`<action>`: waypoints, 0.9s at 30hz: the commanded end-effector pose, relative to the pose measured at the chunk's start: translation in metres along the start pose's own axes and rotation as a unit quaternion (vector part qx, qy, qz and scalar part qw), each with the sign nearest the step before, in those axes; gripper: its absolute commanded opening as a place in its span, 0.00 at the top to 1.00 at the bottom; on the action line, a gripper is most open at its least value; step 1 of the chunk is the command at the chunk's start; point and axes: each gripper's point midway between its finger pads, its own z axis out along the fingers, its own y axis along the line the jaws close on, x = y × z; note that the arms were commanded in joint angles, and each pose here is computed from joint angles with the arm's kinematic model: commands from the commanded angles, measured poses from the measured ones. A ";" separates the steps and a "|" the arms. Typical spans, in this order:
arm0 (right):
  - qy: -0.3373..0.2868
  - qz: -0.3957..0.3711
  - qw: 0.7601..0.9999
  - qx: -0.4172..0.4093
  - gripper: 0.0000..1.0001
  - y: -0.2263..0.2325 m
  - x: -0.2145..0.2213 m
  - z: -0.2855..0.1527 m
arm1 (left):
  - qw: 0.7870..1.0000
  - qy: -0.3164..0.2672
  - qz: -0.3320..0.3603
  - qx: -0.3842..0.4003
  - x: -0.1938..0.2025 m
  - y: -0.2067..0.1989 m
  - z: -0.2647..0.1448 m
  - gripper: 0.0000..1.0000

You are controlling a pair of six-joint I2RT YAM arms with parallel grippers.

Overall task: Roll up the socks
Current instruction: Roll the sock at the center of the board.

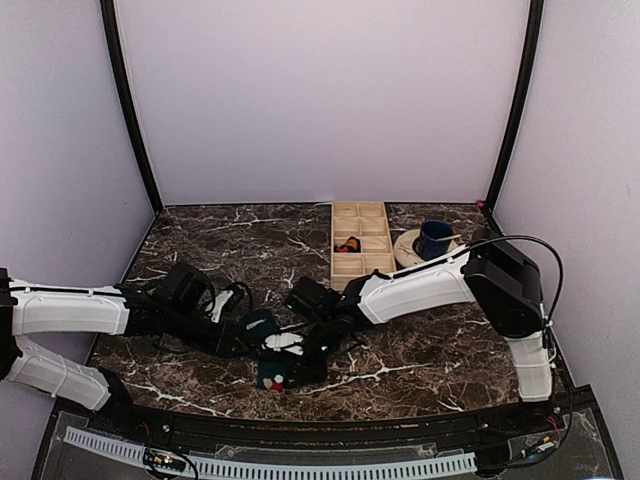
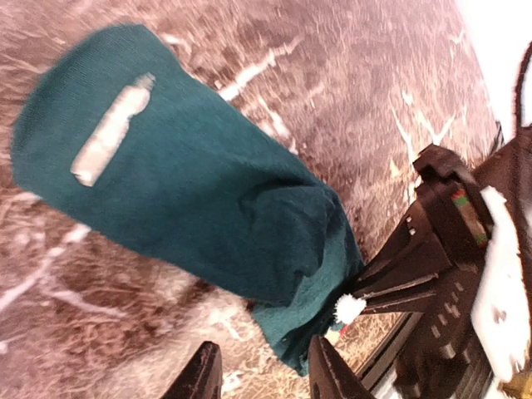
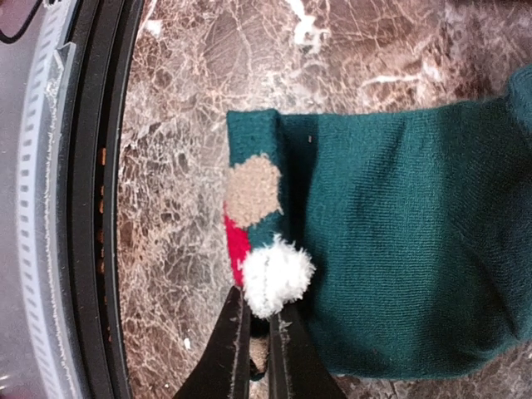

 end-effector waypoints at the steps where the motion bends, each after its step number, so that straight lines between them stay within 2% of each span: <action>1: 0.030 0.075 0.995 -0.059 0.95 0.004 0.019 0.007 | 0.998 -0.062 0.005 -0.023 -0.009 0.006 -0.010 0.61; 9: 0.035 0.116 0.985 -0.119 0.95 0.009 0.022 0.006 | 0.993 -0.084 0.072 -0.044 0.009 -0.013 -0.007 0.61; 19: 0.033 0.139 0.979 -0.146 0.96 0.006 0.020 0.003 | 0.980 -0.117 0.152 -0.051 0.025 -0.030 -0.014 0.63; 27: 0.033 0.146 0.977 -0.154 0.96 0.004 0.018 0.002 | 0.962 -0.092 0.248 -0.060 0.047 -0.048 -0.003 0.65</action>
